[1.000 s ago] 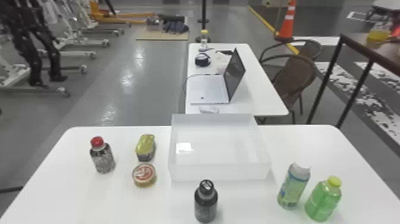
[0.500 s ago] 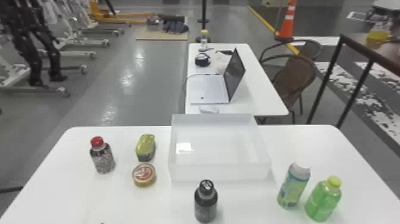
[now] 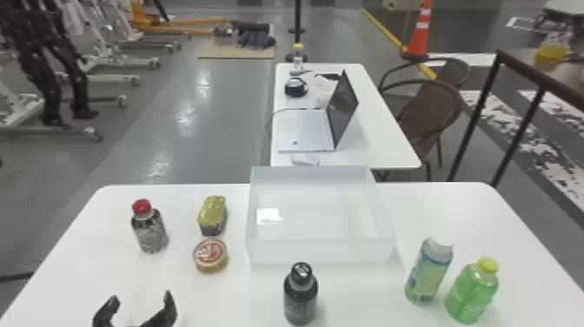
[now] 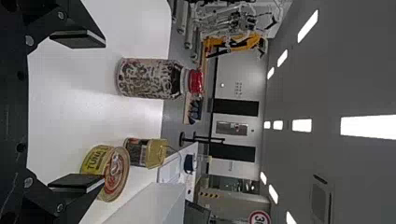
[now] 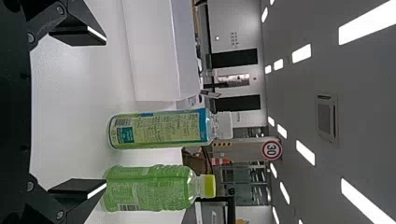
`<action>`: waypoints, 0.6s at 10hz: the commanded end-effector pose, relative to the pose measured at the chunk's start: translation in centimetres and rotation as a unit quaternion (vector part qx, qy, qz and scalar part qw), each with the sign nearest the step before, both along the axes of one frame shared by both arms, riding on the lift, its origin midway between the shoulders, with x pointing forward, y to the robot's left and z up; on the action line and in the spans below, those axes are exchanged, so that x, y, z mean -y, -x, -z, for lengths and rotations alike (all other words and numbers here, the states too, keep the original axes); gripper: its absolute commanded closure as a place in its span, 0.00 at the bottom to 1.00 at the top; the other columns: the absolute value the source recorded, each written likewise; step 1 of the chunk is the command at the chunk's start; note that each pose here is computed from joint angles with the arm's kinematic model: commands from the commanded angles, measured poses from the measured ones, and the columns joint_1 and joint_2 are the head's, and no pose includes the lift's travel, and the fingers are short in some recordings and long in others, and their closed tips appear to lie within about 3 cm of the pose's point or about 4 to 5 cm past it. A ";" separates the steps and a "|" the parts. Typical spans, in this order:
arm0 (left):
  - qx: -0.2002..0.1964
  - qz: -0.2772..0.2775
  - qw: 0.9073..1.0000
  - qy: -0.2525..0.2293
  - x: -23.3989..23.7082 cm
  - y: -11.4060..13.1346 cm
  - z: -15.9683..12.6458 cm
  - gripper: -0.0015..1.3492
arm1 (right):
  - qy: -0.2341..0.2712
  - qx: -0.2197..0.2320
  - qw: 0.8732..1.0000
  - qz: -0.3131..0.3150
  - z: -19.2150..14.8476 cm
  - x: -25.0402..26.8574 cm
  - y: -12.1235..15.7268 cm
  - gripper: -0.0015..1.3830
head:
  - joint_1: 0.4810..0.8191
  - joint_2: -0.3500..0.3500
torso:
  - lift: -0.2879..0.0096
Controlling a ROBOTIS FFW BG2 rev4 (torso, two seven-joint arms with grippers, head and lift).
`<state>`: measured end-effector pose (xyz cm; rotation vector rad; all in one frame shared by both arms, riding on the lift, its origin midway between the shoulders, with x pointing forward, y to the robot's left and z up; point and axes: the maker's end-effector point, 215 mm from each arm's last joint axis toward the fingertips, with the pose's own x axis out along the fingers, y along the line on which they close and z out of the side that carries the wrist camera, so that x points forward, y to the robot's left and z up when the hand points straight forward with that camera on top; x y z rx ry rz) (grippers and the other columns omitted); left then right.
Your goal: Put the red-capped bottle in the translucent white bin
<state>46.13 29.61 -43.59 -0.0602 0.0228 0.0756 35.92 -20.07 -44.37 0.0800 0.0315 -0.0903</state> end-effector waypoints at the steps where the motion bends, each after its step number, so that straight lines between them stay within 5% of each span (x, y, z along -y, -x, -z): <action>1: 0.003 0.002 1.000 -0.003 0.1 -2.2 -0.3 0.20 | 0.000 0.001 1.000 0.000 -0.1 0.0 -0.2 0.15 | 0.20 0.50 | 0.63; 6: -0.017 -0.035 0.999 -0.010 0.3 -6.4 1.2 0.19 | -0.002 0.003 1.000 0.000 -0.1 -0.3 -0.5 0.15 | 0.20 0.50 | 0.63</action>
